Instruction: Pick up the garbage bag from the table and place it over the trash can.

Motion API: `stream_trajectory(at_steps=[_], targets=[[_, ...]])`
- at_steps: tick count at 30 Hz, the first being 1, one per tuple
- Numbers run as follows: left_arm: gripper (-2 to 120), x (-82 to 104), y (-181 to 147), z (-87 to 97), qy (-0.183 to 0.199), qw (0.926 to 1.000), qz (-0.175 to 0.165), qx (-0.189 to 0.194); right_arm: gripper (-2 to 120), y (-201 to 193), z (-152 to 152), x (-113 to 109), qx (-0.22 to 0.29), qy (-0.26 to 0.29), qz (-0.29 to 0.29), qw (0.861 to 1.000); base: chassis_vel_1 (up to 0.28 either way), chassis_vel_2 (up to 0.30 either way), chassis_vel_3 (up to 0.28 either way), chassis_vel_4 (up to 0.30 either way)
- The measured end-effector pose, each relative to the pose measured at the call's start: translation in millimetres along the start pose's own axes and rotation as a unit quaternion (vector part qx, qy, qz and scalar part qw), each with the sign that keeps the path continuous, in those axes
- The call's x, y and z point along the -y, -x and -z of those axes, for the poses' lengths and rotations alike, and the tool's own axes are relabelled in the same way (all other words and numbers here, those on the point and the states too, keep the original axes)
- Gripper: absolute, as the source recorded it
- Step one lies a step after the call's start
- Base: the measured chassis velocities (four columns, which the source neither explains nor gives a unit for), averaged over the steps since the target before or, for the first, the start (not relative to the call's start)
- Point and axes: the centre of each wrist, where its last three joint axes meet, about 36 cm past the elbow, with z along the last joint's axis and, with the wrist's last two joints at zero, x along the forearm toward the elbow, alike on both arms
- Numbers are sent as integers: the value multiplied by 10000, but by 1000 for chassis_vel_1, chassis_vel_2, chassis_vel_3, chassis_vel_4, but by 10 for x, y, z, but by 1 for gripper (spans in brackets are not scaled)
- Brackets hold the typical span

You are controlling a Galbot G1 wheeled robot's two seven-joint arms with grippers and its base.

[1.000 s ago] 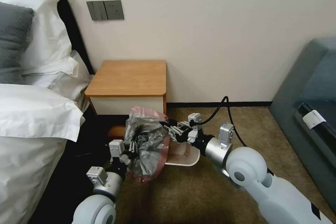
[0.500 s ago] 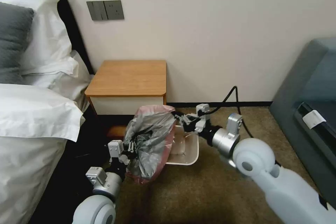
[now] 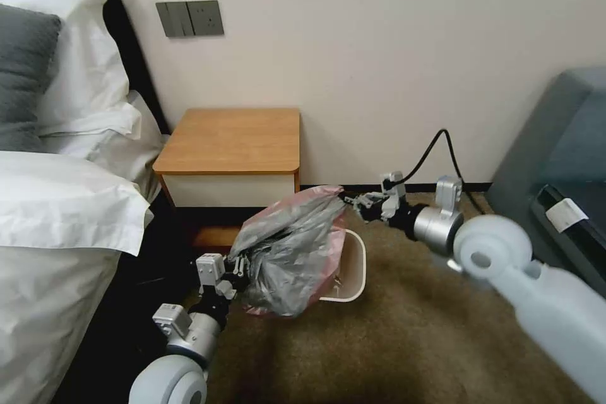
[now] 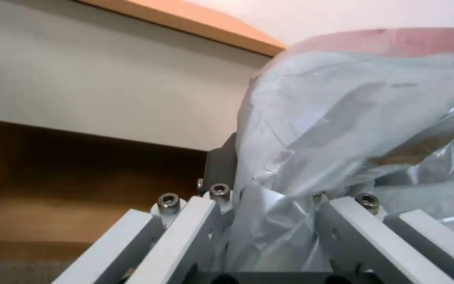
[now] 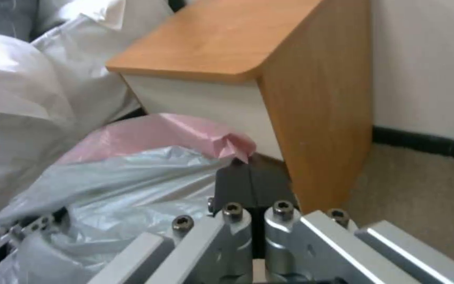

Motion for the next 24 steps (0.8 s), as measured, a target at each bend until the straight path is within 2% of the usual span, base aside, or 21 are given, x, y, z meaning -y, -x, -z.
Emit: stream_trajectory(at_steps=[13, 20, 22, 23, 24], targets=[[8, -58, 31, 7, -145, 9999, -41, 72, 0, -127, 79, 219, -470, 400, 187, 9979, 0, 0, 0, 0], [8, -100, 64, -30, -218, 9998, 35, -7, 20, -192, 51, 97, -64, 642, 81, 9979, 0, 0, 0, 0], [8, -109, 87, -51, -264, 9996, 103, -64, 31, -280, 12, -39, 66, 655, 32, 9978, 0, 0, 0, 0], [8, -109, 87, -51, -264, 9996, 103, -64, 31, -280, 12, -39, 66, 655, 32, 9978, 0, 0, 0, 0], [8, -110, 97, -55, -287, 9995, 143, -81, 37, -323, -14, -123, 139, 686, -10, 9975, 0, 0, 0, 0]])
